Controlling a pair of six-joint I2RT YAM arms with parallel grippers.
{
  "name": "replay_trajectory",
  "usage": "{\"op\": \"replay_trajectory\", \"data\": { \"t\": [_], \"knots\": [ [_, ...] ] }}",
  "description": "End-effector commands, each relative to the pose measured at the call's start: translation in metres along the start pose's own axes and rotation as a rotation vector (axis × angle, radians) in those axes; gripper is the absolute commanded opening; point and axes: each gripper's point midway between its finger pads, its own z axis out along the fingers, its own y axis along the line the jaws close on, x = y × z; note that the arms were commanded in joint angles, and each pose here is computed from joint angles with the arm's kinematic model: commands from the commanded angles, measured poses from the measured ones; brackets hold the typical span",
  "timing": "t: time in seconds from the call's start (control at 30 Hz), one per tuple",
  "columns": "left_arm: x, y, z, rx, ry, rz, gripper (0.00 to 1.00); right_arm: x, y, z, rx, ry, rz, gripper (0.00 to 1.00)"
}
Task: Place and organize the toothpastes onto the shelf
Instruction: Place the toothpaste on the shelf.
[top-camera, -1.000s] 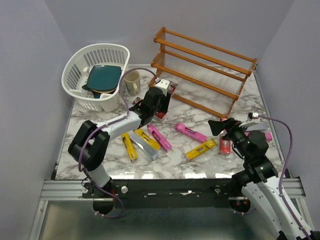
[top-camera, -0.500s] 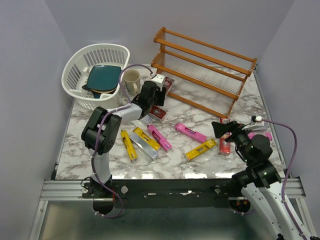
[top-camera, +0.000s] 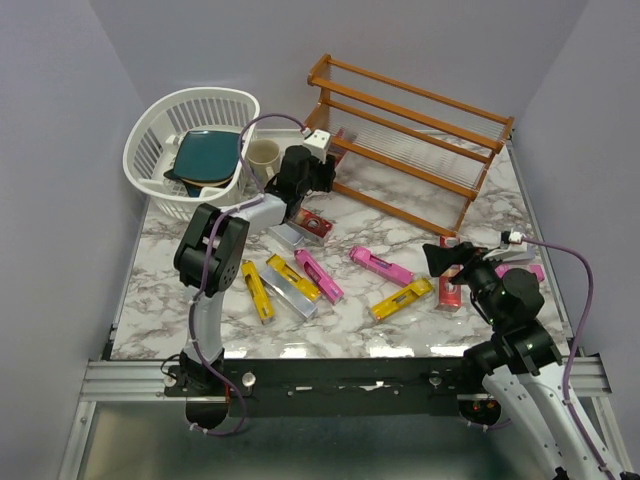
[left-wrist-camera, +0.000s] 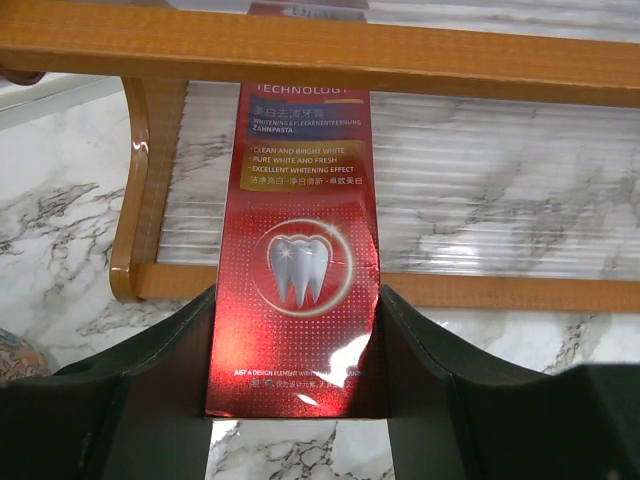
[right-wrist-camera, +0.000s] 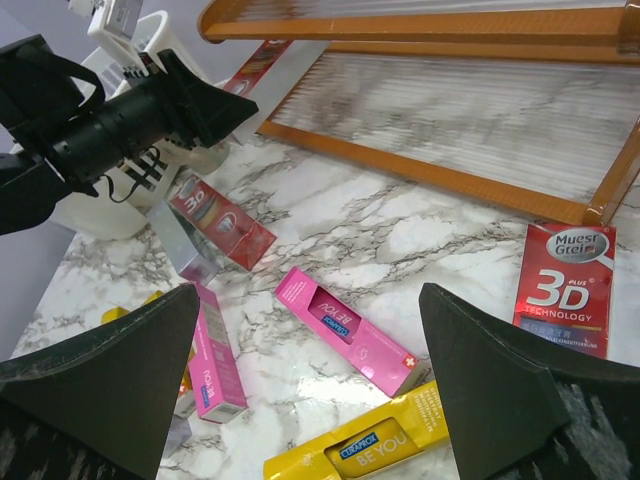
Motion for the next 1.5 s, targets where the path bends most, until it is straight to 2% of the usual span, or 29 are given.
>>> {"op": "replay_trajectory", "data": {
  "t": [0.0,0.63,0.93,1.13,1.33,1.37,1.47],
  "knots": [
    [-0.022,0.008,0.013,0.025,-0.079,-0.018,0.22,-0.005,0.0,0.0,0.01,-0.009,-0.021,1.0],
    [-0.021,0.037,0.043,-0.009,-0.096,-0.019,0.25,-0.001,0.004,0.004,-0.018,0.009,-0.036,1.0],
    [-0.018,0.05,0.054,-0.039,-0.067,-0.046,0.27,0.003,0.006,0.005,-0.044,0.009,-0.045,1.0],
    [-0.016,0.057,0.055,-0.054,-0.046,-0.057,0.35,0.001,0.008,0.005,-0.05,0.01,-0.048,1.0],
    [-0.012,0.059,0.055,-0.056,-0.023,-0.049,0.47,0.0,0.008,0.003,-0.048,0.005,-0.049,1.0],
    [-0.011,0.059,0.055,-0.056,-0.02,-0.05,0.52,0.0,0.008,0.003,-0.049,0.006,-0.049,1.0],
    [-0.012,0.06,0.054,-0.057,-0.02,-0.05,0.54,0.0,0.008,0.002,-0.051,0.005,-0.049,1.0]
  ]
}}
